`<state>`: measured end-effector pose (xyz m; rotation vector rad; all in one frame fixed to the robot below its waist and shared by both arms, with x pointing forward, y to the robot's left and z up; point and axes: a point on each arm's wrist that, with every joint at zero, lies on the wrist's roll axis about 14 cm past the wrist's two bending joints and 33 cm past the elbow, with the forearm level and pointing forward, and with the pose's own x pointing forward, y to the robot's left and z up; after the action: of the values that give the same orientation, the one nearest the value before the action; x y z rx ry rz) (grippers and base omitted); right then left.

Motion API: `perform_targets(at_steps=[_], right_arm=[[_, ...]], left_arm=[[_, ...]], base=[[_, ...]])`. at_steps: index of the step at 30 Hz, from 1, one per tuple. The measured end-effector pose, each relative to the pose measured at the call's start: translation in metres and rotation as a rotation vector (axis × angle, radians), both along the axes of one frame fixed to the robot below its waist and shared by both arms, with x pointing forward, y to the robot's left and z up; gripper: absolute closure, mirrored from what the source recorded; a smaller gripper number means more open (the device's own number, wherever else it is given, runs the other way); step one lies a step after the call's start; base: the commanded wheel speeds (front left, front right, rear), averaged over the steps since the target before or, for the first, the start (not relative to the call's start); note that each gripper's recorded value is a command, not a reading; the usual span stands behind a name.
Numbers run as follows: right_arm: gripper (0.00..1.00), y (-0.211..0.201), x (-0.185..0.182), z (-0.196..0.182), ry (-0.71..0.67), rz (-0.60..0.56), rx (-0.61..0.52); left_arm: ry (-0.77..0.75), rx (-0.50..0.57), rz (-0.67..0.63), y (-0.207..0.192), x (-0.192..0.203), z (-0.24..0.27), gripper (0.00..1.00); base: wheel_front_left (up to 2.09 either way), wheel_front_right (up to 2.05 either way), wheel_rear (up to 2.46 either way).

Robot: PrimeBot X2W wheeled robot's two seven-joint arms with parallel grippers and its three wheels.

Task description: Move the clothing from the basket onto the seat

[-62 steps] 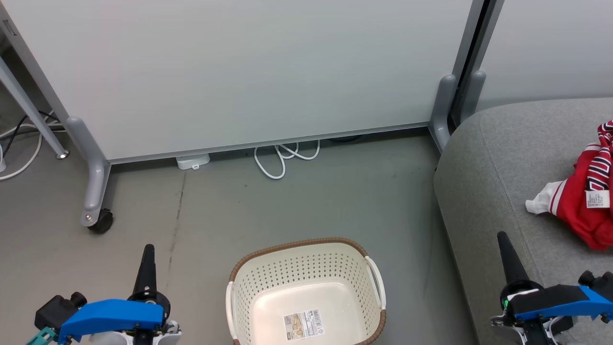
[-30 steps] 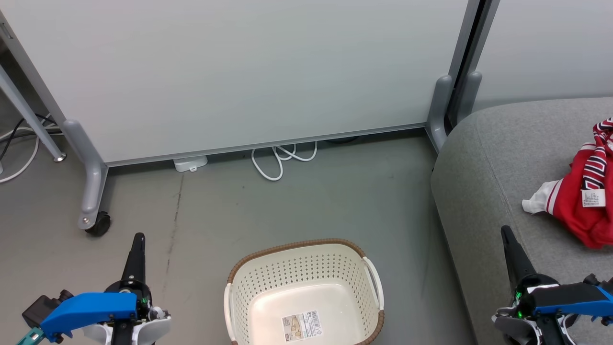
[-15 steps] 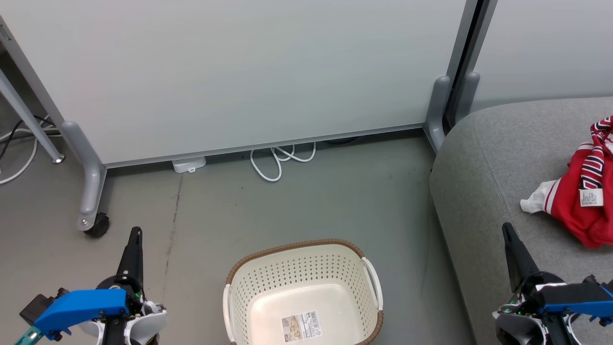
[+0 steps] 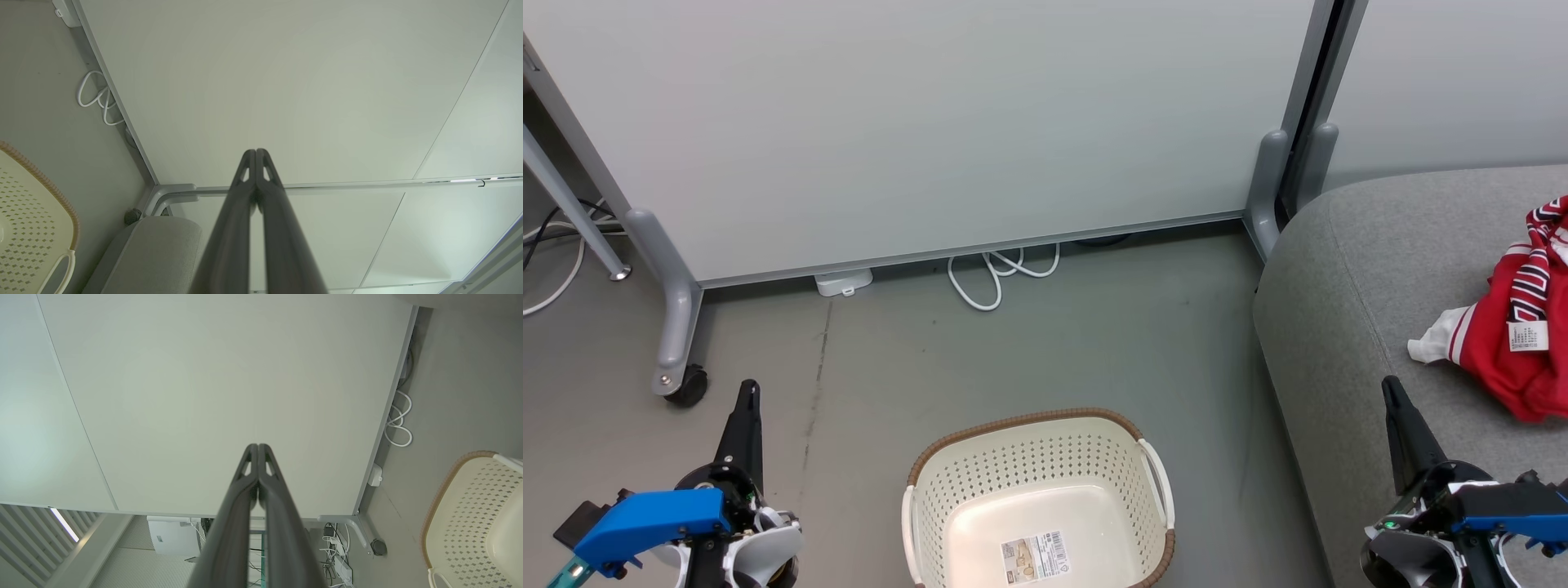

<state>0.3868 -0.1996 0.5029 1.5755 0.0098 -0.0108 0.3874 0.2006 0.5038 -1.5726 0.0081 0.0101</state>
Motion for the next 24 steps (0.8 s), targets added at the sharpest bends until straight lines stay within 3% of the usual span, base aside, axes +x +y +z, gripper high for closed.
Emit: perform_targets(at_steps=[24], right_arm=[[1.00,0.0000,0.0000,0.0002,-0.001,0.000,0.000]], left_arm=[[-0.001,0.000,-0.001,-0.0001,0.0002,0.0003,1.00]], base=[[0.00,0.00,0.00]])
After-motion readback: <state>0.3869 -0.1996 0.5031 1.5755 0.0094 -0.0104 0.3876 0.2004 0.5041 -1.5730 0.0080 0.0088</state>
